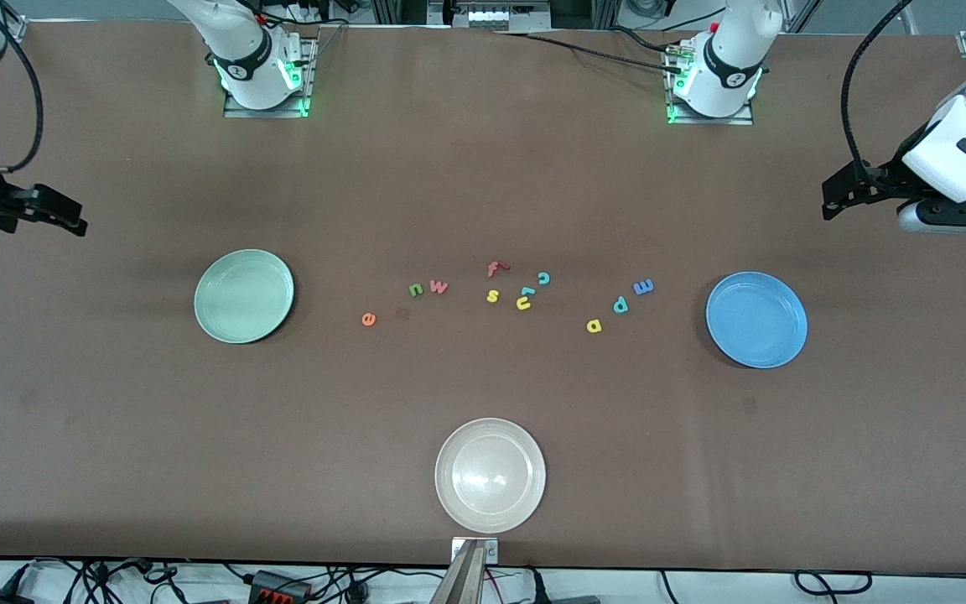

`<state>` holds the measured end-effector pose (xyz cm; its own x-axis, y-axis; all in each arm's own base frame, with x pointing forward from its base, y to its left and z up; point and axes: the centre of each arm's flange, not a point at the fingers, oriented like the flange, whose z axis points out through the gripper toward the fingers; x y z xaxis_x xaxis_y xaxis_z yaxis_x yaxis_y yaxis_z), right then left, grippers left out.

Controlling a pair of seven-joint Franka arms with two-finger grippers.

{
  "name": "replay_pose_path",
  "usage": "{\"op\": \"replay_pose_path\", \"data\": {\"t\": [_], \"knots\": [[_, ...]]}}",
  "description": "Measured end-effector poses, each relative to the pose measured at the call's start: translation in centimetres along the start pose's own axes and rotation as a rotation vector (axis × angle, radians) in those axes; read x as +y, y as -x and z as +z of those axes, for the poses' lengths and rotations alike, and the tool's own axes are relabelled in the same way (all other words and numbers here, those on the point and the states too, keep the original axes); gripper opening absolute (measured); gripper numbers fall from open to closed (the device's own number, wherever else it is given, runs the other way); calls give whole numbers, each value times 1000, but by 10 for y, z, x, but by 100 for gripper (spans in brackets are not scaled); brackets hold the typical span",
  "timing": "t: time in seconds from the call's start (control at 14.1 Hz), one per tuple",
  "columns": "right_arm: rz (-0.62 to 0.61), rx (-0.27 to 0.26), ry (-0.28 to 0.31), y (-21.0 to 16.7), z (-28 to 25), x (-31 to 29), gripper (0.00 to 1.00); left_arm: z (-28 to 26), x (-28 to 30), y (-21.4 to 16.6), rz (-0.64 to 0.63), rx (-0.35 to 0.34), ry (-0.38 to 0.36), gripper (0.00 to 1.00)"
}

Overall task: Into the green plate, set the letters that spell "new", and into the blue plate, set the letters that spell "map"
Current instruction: 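Reach the right gripper down to the orange letter e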

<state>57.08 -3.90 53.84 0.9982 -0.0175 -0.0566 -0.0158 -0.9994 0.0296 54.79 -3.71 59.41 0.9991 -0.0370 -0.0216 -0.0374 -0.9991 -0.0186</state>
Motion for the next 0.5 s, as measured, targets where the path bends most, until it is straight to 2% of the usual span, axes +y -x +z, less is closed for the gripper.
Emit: {"op": "replay_pose_path", "data": {"t": [0.21, 0.5], "knots": [[-42, -57, 2, -19, 41, -23, 100, 0, 0, 0, 0, 0, 0, 100], [-199, -63, 4, -39, 91, -127, 100, 0, 0, 0, 1, 0, 0, 100]]}}
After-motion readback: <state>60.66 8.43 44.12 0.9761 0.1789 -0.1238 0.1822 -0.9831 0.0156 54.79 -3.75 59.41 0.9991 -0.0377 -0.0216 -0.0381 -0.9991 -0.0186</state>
